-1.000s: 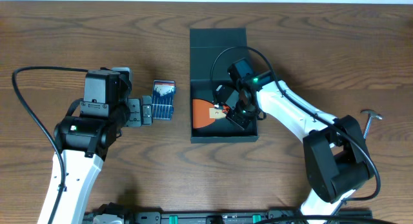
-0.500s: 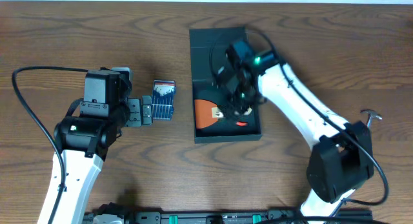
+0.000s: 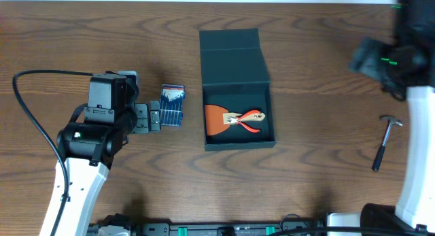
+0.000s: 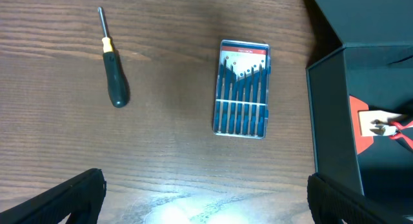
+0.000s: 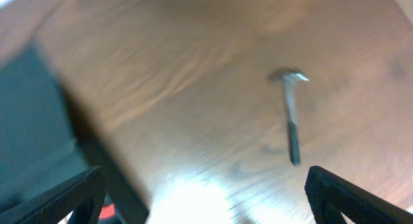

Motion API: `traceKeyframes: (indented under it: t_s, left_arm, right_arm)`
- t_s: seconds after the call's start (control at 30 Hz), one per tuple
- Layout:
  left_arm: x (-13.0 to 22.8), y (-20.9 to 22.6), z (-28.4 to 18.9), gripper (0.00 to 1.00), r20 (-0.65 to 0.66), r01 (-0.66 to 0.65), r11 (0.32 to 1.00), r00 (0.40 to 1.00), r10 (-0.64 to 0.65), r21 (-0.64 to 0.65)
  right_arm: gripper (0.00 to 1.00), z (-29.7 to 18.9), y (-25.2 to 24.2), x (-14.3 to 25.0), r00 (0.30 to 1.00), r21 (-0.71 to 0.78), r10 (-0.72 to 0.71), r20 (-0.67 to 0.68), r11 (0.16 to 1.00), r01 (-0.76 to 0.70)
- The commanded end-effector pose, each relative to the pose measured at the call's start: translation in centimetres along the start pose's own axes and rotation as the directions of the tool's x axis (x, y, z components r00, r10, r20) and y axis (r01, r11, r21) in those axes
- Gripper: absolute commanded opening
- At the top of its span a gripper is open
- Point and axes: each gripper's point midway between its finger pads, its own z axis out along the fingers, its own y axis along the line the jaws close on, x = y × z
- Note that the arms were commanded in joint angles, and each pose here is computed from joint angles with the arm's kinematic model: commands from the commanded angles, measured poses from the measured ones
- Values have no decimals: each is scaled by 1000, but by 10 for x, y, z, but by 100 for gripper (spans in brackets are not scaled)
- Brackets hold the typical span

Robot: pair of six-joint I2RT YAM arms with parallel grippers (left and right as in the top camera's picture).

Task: Pack container
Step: 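Move right gripper back over the claw hammer head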

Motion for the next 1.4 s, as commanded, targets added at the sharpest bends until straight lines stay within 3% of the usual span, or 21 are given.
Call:
traceKeyframes:
  t_s: [0.0, 0.13, 0.27, 0.37, 0.47, 0.7, 1.07, 1.37]
  left_arm:
    - [-7, 3, -4, 98, 17, -12, 1000, 1000, 13, -16]
    - [-7, 3, -4, 98, 17, -13, 1000, 1000, 13, -16]
    - [-7, 3, -4, 98, 17, -13, 1000, 1000, 13, -16]
    - [-7, 3, -4, 99, 16, -25, 1000, 1000, 25, -16]
    - [-6, 3, -3, 98, 14, -28, 999, 1000, 28, -17]
    - [-5, 3, -3, 98, 10, -27, 999, 1000, 28, -17]
    - [-5, 3, -3, 98, 10, -27, 999, 1000, 27, -17]
    - [-5, 3, -3, 98, 10, -27, 999, 1000, 27, -17]
  right_arm:
    - [99, 11, -29, -7, 949, 21, 311, -41, 950, -311]
    - [92, 32, -58, -3, 823, 114, 563, -75, 825, -554]
    - [98, 61, -77, 7, 680, 211, 730, -72, 677, -705]
    - [99, 88, -84, 12, 643, 234, 759, -100, 646, -727]
    - [99, 115, -94, 17, 651, 258, 748, -128, 659, -707]
    - [99, 165, -110, 21, 756, 266, 619, -211, 781, -565]
    - [99, 228, -125, 44, 735, 334, 581, -350, 810, -481]
    - [99, 261, -141, 49, 721, 351, 586, -369, 806, -476]
